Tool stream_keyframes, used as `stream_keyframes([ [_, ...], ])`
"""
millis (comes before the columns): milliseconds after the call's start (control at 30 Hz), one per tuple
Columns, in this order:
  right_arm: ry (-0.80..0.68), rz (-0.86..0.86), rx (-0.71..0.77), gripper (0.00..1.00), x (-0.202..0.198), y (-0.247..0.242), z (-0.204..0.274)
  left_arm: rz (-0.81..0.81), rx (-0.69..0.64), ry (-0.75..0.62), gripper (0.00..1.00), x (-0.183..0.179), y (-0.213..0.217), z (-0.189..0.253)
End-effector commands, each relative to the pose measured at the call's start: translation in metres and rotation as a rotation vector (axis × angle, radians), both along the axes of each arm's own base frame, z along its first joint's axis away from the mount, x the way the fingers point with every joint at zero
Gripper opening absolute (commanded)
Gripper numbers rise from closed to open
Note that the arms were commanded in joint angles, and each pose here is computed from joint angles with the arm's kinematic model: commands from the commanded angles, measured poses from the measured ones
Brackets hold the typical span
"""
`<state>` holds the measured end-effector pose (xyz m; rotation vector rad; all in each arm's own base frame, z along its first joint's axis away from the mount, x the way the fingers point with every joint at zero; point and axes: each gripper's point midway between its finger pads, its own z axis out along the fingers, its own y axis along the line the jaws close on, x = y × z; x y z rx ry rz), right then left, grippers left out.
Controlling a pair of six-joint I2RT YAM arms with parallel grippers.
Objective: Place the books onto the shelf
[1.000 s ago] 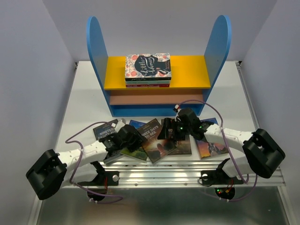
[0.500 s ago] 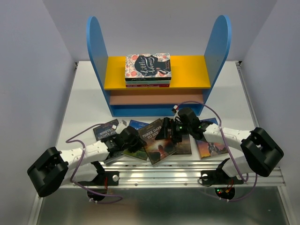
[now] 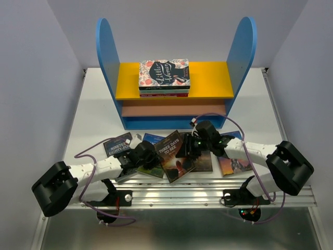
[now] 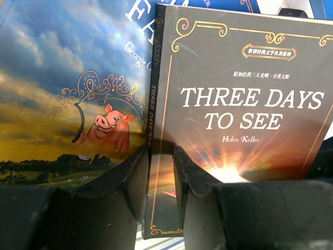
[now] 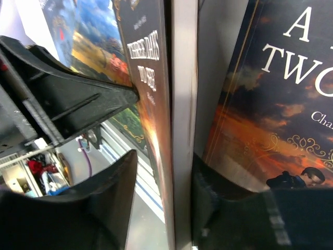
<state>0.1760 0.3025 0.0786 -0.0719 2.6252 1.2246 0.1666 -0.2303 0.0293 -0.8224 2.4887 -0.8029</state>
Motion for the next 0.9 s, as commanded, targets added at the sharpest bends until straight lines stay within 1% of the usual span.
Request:
stream_keyframes([
  [0, -0.045, 0.044, 0.056, 0.38, 0.001, 0.017, 0.012, -0.011, 0.026, 0.017, 0.37, -0.004, -0.001, -0.004],
  [33, -0.044, 0.047, 0.056, 0.26, 0.001, 0.017, 0.011, -0.011, 0.029, 0.019, 0.37, -0.004, -0.001, -0.005],
  [100, -0.048, 0.05, 0.055, 0.19, 0.001, 0.017, 0.011, -0.013, 0.031, 0.02, 0.37, -0.004, 0.0, -0.005],
  [133, -0.053, 0.051, 0.062, 0.12, 0.002, 0.018, 0.012, -0.013, 0.03, 0.019, 0.37, -0.004, -0.001, -0.005],
  [167, -0.061, 0.049, 0.07, 0.03, 0.002, 0.018, 0.015, -0.013, 0.03, 0.019, 0.38, -0.004, 0.0, -0.005],
  [200, -0.064, 0.047, 0.076, 0.01, 0.002, 0.018, 0.017, -0.012, 0.028, 0.016, 0.38, -0.004, -0.001, -0.004],
  [300, -0.089, 0.044, 0.09, 0.01, 0.003, 0.017, 0.024, -0.029, 0.02, -0.008, 0.38, -0.002, -0.002, 0.002],
  [367, -0.117, 0.047, 0.106, 0.01, 0.003, 0.016, 0.034, -0.066, 0.005, -0.07, 0.41, 0.002, -0.006, 0.019],
  [400, -0.135, 0.048, 0.116, 0.01, 0.003, 0.016, 0.04, -0.076, 0.014, -0.078, 0.43, 0.002, -0.006, 0.021],
  [433, -0.15, 0.048, 0.123, 0.01, 0.003, 0.016, 0.045, -0.085, -0.006, -0.111, 0.46, 0.006, -0.009, 0.034],
  [467, -0.182, 0.041, 0.131, 0.01, 0.006, 0.015, 0.052, -0.108, 0.005, -0.139, 0.52, 0.007, -0.009, 0.04],
  [500, -0.222, 0.047, 0.138, 0.01, 0.008, 0.014, 0.06, -0.12, 0.011, -0.152, 0.55, 0.007, -0.008, 0.046],
  [567, -0.307, 0.031, 0.156, 0.01, 0.011, 0.009, 0.084, -0.141, -0.026, -0.214, 0.58, 0.008, -0.01, 0.071],
  [600, -0.363, 0.033, 0.163, 0.01, 0.015, 0.008, 0.097, -0.16, -0.022, -0.246, 0.62, 0.008, -0.009, 0.078],
  [633, -0.406, 0.022, 0.175, 0.01, 0.014, 0.002, 0.112, -0.161, -0.065, -0.298, 0.66, 0.009, -0.009, 0.099],
  [667, -0.444, 0.003, 0.179, 0.01, 0.016, -0.001, 0.122, -0.162, -0.08, -0.331, 0.76, 0.009, -0.007, 0.109],
  [700, -0.484, 0.001, 0.19, 0.01, 0.017, -0.003, 0.134, -0.174, -0.119, -0.399, 0.82, 0.007, -0.005, 0.131],
  [733, -0.519, -0.006, 0.206, 0.01, 0.017, -0.006, 0.145, -0.18, -0.111, -0.409, 0.88, 0.007, -0.004, 0.131],
  [767, -0.547, -0.013, 0.214, 0.01, 0.013, -0.012, 0.156, -0.172, -0.16, -0.472, 0.95, 0.006, 0.0, 0.154],
  [800, -0.58, -0.012, 0.218, 0.01, 0.012, -0.015, 0.163, -0.174, -0.187, -0.517, 0.99, 0.004, 0.002, 0.167],
  [833, -0.6, -0.017, 0.227, 0.01, 0.012, -0.017, 0.17, -0.18, -0.193, -0.557, 0.99, 0.004, 0.006, 0.175],
  [867, -0.633, -0.028, 0.246, 0.01, 0.01, -0.022, 0.182, -0.172, -0.233, -0.611, 0.99, 0.0, 0.012, 0.191],
])
